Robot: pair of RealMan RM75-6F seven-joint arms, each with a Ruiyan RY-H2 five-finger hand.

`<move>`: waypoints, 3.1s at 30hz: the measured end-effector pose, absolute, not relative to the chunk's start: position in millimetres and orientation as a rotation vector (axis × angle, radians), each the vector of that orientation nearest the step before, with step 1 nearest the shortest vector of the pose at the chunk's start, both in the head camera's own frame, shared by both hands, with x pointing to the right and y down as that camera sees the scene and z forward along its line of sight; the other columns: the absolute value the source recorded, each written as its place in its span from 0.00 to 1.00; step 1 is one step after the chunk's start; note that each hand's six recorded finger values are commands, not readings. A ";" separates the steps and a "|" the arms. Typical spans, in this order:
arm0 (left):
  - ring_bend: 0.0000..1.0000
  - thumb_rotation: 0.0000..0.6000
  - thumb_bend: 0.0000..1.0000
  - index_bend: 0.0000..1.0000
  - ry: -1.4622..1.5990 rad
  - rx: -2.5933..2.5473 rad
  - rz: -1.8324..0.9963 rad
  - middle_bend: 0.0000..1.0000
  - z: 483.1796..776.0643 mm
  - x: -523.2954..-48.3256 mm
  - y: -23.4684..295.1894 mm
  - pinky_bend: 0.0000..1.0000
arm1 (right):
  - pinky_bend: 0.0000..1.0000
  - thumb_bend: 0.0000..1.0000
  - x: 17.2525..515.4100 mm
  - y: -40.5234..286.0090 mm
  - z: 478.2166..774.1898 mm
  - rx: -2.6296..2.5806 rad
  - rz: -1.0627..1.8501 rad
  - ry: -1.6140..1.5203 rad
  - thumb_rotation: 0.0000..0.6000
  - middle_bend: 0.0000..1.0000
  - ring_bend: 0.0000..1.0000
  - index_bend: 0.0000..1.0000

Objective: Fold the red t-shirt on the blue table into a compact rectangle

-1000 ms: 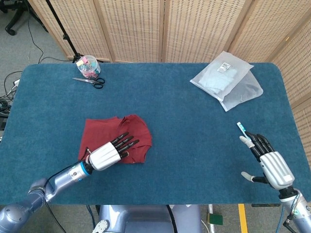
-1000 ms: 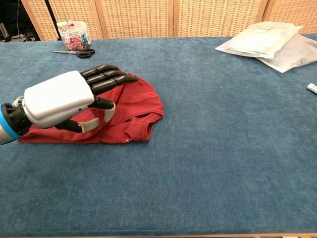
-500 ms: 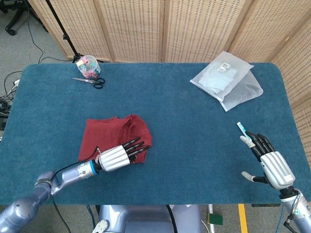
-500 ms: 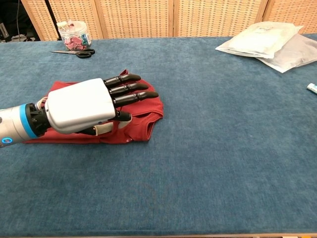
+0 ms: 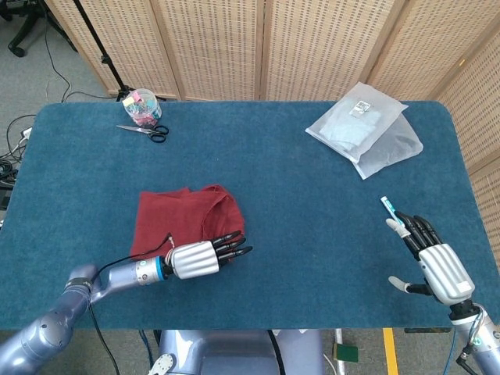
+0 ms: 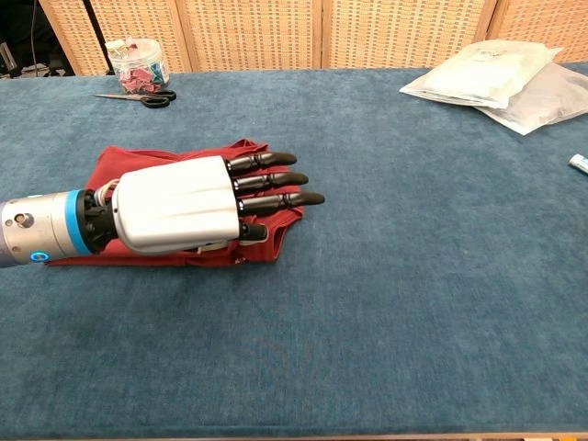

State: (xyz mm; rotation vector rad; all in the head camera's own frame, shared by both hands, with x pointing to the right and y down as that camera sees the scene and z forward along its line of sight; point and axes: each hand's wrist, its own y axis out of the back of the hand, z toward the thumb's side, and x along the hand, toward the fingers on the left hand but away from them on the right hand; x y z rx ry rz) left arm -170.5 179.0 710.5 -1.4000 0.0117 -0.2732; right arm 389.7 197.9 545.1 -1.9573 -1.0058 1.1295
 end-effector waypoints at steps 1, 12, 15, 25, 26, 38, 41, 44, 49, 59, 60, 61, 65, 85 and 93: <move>0.00 1.00 0.39 0.63 0.008 -1.397 -0.273 0.00 711.1 -170.2 179.2 0.00 | 0.00 0.05 389.6 197.9 545.0 -1.958 1.129 -1.005 1.00 0.00 0.00 0.00; 0.00 1.00 0.19 0.10 0.092 -1.371 -0.260 0.00 701.3 -161.8 172.3 0.00 | 0.00 0.05 390.1 197.9 544.2 -1.959 1.129 -1.008 1.00 0.00 0.00 0.00; 0.00 1.00 0.14 0.05 0.164 -1.381 -0.241 0.00 691.2 -157.8 167.8 0.00 | 0.00 0.05 390.4 197.8 544.1 -1.959 1.130 -1.009 1.00 0.00 0.00 0.00; 0.00 1.00 0.01 0.03 0.452 -1.501 -0.331 0.00 674.1 -164.1 136.5 0.00 | 0.00 0.05 391.0 197.9 543.6 -1.961 1.129 -1.010 1.00 0.00 0.00 0.00; 0.00 1.00 0.00 0.03 0.484 -1.523 -0.352 0.00 674.1 -166.3 132.7 0.00 | 0.00 0.05 390.9 197.9 543.6 -1.961 1.129 -1.009 1.00 0.00 0.00 0.00; 0.00 1.00 0.00 0.02 0.651 -1.687 -0.579 0.00 692.7 -196.3 113.3 0.00 | 0.00 0.05 388.8 198.8 546.2 -1.958 1.139 -0.996 1.00 0.00 0.00 0.00; 0.00 1.00 0.00 0.02 0.651 -1.712 -0.609 0.00 700.6 -195.5 118.1 0.00 | 0.00 0.05 389.4 197.9 547.0 -1.958 1.144 -0.998 1.00 0.00 0.00 0.00; 0.00 1.00 0.00 0.02 0.645 -1.721 -0.615 0.00 704.9 -192.3 122.4 0.00 | 0.00 0.05 389.7 197.6 546.7 -1.958 1.143 -0.999 1.00 0.00 0.00 0.00; 0.00 1.00 0.00 0.02 0.628 -1.731 -0.621 0.00 711.1 -182.1 128.4 0.00 | 0.00 0.05 390.1 197.9 545.6 -1.961 1.139 -1.002 1.00 0.00 0.00 0.00; 0.00 1.00 0.00 0.02 0.590 -1.732 -0.637 0.00 722.1 -159.0 134.6 0.00 | 0.00 0.05 391.4 197.5 544.3 -1.966 1.135 -1.007 1.00 0.00 0.00 0.00; 0.00 1.00 0.00 0.02 0.588 -1.730 -0.638 0.00 722.6 -158.3 135.0 0.00 | 0.00 0.05 391.6 197.4 544.2 -1.966 1.135 -1.008 1.00 0.00 0.00 0.00; 0.00 1.00 0.00 0.02 0.585 -1.728 -0.640 0.00 723.1 -158.0 135.3 0.00 | 0.00 0.05 391.8 197.3 544.0 -1.966 1.134 -1.009 1.00 0.00 0.00 0.00; 0.00 1.00 0.00 0.02 0.598 -1.721 -0.638 0.00 721.4 -159.6 133.6 0.00 | 0.00 0.05 392.6 197.5 543.3 -1.967 1.132 -1.010 1.00 0.00 0.00 0.00; 0.00 1.00 0.00 0.00 0.936 -1.706 -0.744 0.00 639.6 -268.9 95.0 0.00 | 0.00 0.05 392.8 195.1 541.0 -1.931 1.116 -1.031 1.00 0.00 0.00 0.00; 0.00 1.00 0.00 0.00 1.115 -1.646 -1.124 0.00 586.2 -408.3 133.2 0.00 | 0.00 0.00 397.4 190.3 535.2 -1.829 1.101 -1.084 1.00 0.00 0.00 0.00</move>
